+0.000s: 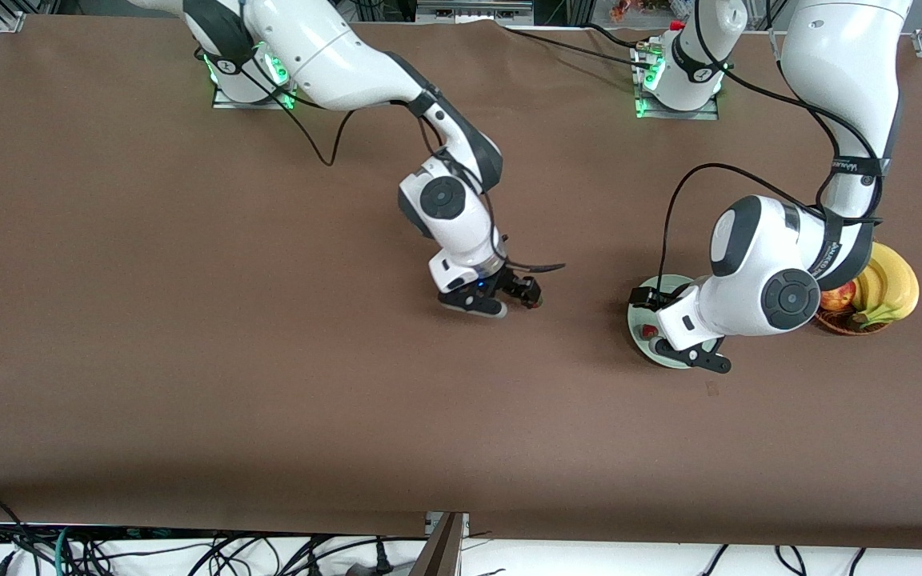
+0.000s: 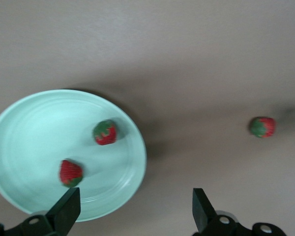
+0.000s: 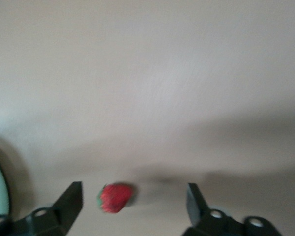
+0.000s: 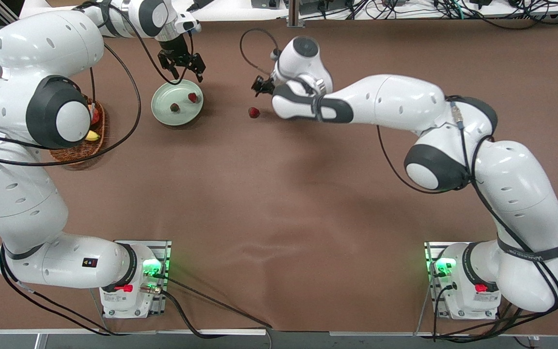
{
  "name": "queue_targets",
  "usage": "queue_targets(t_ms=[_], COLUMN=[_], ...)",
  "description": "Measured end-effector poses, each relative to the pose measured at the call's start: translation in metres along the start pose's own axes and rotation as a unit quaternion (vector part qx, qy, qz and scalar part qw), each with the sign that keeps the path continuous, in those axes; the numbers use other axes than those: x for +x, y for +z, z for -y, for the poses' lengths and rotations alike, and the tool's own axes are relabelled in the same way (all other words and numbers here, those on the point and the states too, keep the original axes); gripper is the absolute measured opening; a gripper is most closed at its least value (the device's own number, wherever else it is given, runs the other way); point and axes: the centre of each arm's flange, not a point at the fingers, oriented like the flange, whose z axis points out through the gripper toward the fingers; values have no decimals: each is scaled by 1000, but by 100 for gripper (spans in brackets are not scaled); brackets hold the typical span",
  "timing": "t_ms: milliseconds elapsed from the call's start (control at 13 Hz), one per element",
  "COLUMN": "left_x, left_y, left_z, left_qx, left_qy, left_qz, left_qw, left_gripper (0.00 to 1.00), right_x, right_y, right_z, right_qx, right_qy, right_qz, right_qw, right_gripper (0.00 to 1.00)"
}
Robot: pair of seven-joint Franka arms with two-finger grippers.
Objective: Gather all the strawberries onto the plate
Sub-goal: 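Grasp the last strawberry with the left gripper while the right gripper withdraws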
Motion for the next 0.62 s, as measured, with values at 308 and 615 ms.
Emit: queue_targets(t_ms=[308,615], left_x=[8,16], left_y=[22,67], left_z=[-40,-137], left_qx=[-15,-12], left_qy=[-52,-85], left_qz=[-20,-62], left_qw=[998,994], left_gripper=[100,100], right_x=[107,176], right_y=[-108,-198], right_z=[-67,-158], right_qx=[-70,-108], right_qy=[-94,-146], right_qz=[61,136], right_qw=[991,974], right_gripper=[100,100])
